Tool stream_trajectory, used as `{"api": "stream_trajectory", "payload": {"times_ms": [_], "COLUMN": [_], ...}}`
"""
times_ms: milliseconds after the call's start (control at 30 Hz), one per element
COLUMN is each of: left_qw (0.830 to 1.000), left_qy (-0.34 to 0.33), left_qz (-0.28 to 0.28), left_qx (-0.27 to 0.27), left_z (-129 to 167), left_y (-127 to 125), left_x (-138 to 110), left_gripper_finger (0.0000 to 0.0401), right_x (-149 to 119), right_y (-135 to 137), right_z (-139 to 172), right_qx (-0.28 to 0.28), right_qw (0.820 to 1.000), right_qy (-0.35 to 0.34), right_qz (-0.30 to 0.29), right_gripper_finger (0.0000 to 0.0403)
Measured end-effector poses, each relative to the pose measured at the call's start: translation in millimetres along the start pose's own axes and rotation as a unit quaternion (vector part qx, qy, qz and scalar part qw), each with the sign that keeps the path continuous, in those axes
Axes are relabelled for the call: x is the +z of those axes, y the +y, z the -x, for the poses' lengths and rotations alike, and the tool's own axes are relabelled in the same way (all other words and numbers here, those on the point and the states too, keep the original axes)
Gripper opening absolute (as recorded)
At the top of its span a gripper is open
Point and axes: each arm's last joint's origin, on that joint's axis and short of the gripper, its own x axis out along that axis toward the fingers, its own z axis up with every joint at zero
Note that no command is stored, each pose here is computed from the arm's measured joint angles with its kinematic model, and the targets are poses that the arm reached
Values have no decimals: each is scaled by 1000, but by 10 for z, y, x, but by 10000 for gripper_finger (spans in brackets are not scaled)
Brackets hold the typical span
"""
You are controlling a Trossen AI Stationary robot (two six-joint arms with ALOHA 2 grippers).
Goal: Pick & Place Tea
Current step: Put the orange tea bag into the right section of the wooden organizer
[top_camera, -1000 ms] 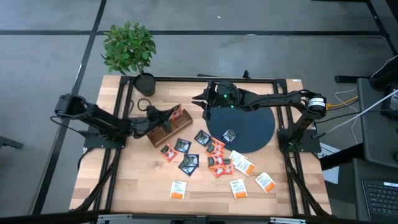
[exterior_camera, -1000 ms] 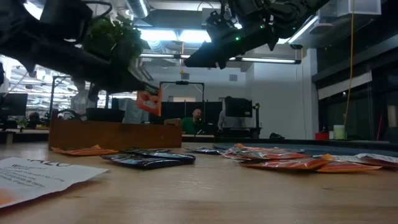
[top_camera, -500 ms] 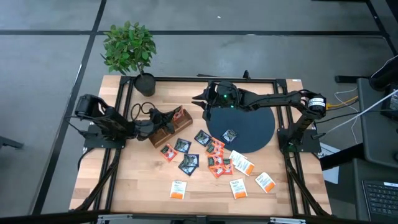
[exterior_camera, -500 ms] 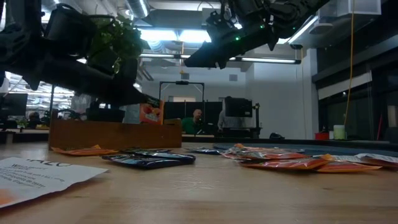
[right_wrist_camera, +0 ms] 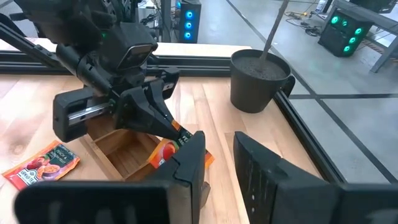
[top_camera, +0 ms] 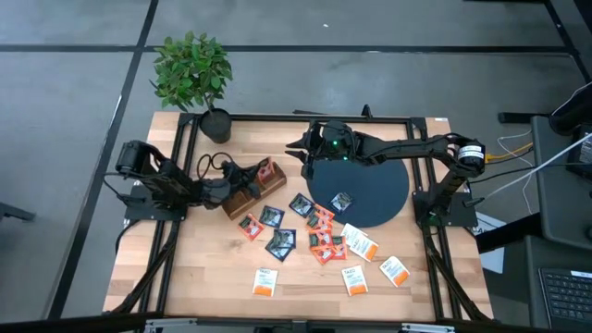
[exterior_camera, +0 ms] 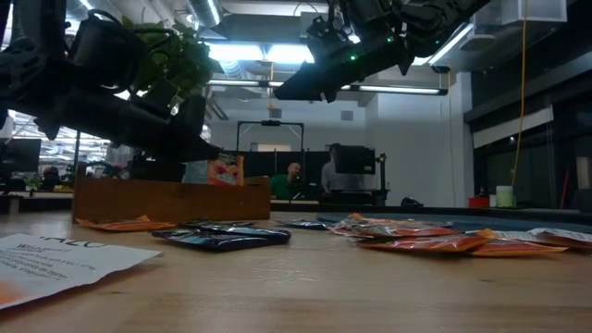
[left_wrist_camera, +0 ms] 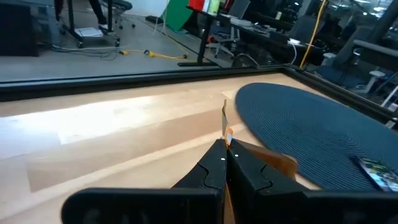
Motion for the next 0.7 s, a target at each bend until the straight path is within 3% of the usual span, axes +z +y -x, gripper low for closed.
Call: {"api": "stream_trajectory", "payload": {"times_ms": [700], "left_qw": [1000], "left_qy": [4], "left_qz": [-25], "left_qx": [9], "left_z": [-84], "left_y": [-80], "left_x": [20], "left_gripper_finger": [3], "right_x": [0], "right_y": [0], "right_z": [0], "right_qx": [0], "right_qw": [1000], "right_qy": [0], "right_qz": [0], "right_gripper_finger": [87]}}
